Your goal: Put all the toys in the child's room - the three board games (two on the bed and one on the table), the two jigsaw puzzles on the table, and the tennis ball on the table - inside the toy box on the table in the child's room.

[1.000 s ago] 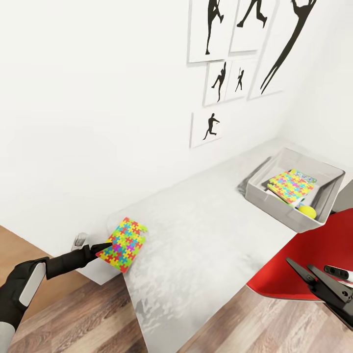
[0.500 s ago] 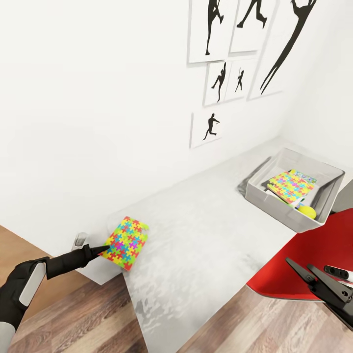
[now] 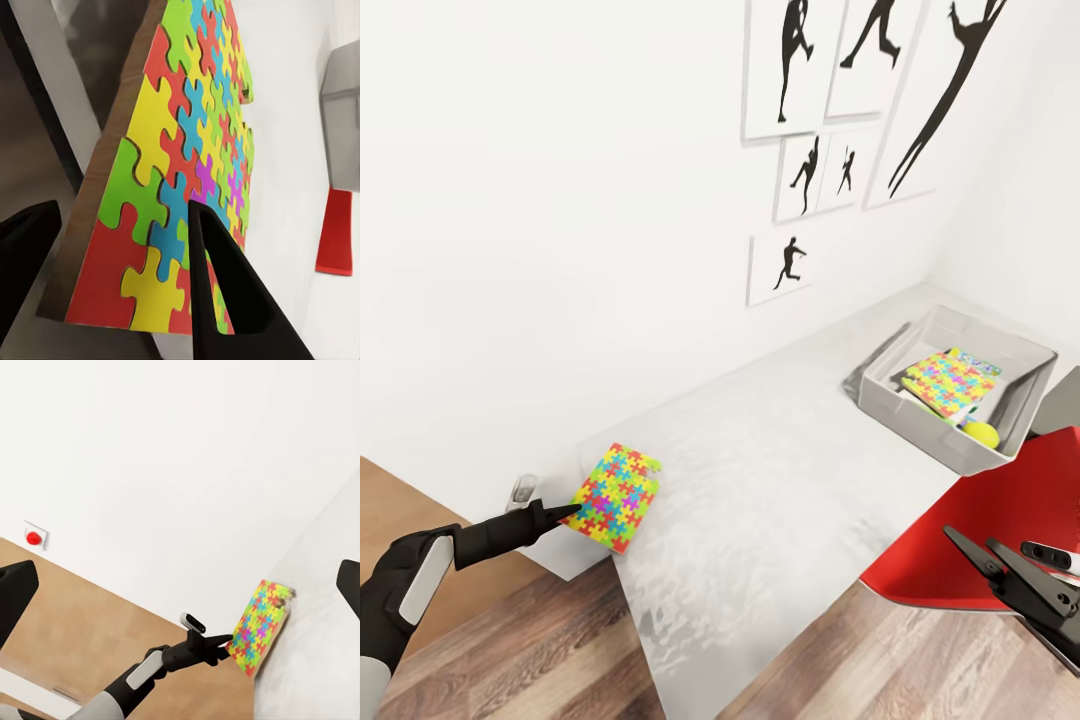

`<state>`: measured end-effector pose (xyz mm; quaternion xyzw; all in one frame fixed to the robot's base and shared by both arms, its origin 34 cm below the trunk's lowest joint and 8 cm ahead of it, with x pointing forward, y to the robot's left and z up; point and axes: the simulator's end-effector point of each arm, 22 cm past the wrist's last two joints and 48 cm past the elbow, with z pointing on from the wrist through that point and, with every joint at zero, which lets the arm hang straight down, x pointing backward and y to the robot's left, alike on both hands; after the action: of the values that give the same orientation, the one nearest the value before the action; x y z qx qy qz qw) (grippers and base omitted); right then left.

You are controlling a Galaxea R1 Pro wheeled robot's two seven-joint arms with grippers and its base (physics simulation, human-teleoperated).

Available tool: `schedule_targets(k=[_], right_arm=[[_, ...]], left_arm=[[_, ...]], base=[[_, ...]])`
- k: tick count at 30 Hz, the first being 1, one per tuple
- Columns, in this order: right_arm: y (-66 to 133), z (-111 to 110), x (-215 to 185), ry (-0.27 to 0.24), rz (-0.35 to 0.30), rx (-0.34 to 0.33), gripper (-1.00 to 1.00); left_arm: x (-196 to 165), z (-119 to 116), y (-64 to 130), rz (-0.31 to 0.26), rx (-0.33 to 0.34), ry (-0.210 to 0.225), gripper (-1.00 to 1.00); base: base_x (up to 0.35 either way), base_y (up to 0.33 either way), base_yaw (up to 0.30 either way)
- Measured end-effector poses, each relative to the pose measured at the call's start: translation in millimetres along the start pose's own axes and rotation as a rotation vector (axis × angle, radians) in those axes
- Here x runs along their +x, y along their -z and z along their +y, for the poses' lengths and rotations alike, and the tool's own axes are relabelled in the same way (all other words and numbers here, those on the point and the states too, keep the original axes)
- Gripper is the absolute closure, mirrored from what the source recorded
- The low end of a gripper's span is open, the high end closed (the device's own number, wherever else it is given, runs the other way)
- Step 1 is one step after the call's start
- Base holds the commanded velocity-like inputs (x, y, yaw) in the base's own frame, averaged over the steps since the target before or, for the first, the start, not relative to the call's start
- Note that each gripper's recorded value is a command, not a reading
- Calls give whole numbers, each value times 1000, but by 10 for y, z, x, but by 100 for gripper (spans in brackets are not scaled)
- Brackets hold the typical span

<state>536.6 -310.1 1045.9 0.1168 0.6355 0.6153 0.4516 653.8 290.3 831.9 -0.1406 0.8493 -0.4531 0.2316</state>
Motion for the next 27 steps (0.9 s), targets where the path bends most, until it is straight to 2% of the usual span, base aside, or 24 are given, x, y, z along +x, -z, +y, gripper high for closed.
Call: schedule_targets(k=[14, 18, 23, 27], right_arm=[[14, 129, -29, 0, 0, 0, -100], [21, 164, -39, 2, 4, 2, -100], [21, 169, -38, 2, 5, 3, -100], [30, 200, -47, 4, 5, 5, -100]], left_arm=[[-11, -131, 98, 0, 7, 0, 100], [-15, -249, 137, 2, 46, 1, 100], [-15, -464, 187, 9, 141, 7, 100], [-20, -518, 262, 19, 156, 18, 100]], base=[[0, 0, 0], [0, 0, 0], [0, 0, 0], [0, 0, 0]])
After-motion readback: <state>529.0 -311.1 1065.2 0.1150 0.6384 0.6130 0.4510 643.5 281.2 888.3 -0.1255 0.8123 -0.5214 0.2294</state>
